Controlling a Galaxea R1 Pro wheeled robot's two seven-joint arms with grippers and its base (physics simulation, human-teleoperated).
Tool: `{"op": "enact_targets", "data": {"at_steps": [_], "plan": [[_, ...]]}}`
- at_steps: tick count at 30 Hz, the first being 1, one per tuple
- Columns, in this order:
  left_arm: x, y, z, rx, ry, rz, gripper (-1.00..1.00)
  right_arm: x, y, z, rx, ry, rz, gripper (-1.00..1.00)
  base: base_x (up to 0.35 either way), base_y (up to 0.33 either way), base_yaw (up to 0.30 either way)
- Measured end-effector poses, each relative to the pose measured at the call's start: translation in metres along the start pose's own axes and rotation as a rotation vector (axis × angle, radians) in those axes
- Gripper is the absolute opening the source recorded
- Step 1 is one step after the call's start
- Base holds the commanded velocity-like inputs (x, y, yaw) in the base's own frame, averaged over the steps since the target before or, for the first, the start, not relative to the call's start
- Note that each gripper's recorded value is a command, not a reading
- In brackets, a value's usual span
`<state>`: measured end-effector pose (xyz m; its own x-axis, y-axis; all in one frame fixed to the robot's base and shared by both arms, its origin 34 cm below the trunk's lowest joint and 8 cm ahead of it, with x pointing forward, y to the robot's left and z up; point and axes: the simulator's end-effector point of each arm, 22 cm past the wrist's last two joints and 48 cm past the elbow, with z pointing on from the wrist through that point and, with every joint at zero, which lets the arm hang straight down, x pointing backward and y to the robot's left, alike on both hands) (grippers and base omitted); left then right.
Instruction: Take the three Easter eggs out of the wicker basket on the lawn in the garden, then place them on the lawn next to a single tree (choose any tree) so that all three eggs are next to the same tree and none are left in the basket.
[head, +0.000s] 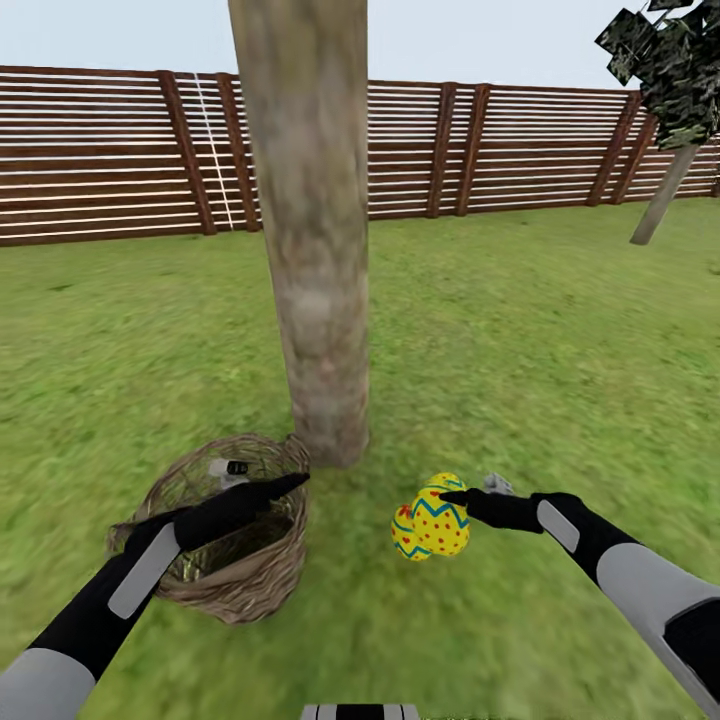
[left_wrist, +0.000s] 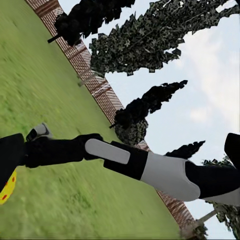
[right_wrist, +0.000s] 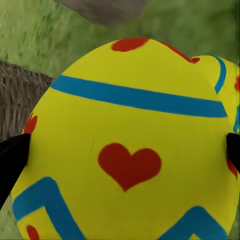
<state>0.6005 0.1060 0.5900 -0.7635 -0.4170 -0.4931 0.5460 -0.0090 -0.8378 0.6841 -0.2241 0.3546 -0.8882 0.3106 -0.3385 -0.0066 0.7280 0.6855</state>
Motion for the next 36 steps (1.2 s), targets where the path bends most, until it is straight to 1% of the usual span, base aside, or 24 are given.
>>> {"op": "enact_targets", "data": {"at_steps": [3,5,8,9,10,12,14,18,20,22,29,32,36], "plan": [[0.004,0.001,0.003,0.003,0.005,-0.007,1.00,-0.002,-0.003,-0.001,0.005,-0.006,-0.007,-1.00,0.000,0.000,-0.143],[0.006,0.003,0.004,0.002,0.007,-0.009,1.00,-0.001,-0.008,-0.001,0.019,-0.004,-0.007,-1.00,0.000,0.000,-0.131],[0.006,0.004,0.004,0.002,0.005,-0.009,1.00,-0.006,-0.033,-0.007,0.114,-0.015,-0.017,-1.00,0.000,0.000,-0.143],[0.007,0.004,0.005,0.005,0.004,-0.011,1.00,-0.007,-0.038,-0.008,0.134,-0.017,-0.019,-1.00,0.000,0.000,-0.064],[0.008,0.004,0.007,0.009,0.003,-0.013,1.00,-0.008,-0.040,-0.008,0.140,-0.020,-0.019,-1.00,0.000,0.000,-0.033],[0.010,0.002,0.011,0.017,0.000,-0.018,1.00,-0.008,-0.042,-0.009,0.143,-0.021,-0.017,-1.00,0.000,0.000,-0.009],[0.018,0.001,0.017,0.027,0.017,-0.027,1.00,-0.008,-0.043,-0.010,0.144,-0.022,-0.017,-1.00,0.000,0.000,-0.001],[0.023,-0.002,0.024,0.044,0.020,-0.037,1.00,-0.010,-0.040,-0.009,0.139,-0.023,-0.021,-1.00,0.000,0.000,-0.093],[0.035,-0.007,0.038,0.069,0.037,-0.056,1.00,-0.011,-0.040,-0.010,0.139,-0.025,-0.021,-1.00,0.000,0.000,-0.268],[0.043,-0.009,0.043,0.079,0.055,-0.064,1.00,-0.011,-0.040,-0.010,0.140,-0.026,-0.020,-1.00,0.000,0.000,-0.284],[0.045,-0.011,0.045,0.085,0.059,-0.066,1.00,-0.012,-0.041,-0.011,0.141,-0.027,-0.020,-1.00,0.000,0.000,-0.288],[0.045,-0.011,0.045,0.086,0.059,-0.066,1.00,-0.015,-0.051,-0.019,0.158,-0.035,-0.018,-1.00,0.000,0.000,-0.288],[0.045,-0.011,0.045,0.086,0.060,-0.066,1.00,-0.015,-0.054,-0.020,0.164,-0.036,-0.013,-1.00,0.000,0.000,-0.288]]}}
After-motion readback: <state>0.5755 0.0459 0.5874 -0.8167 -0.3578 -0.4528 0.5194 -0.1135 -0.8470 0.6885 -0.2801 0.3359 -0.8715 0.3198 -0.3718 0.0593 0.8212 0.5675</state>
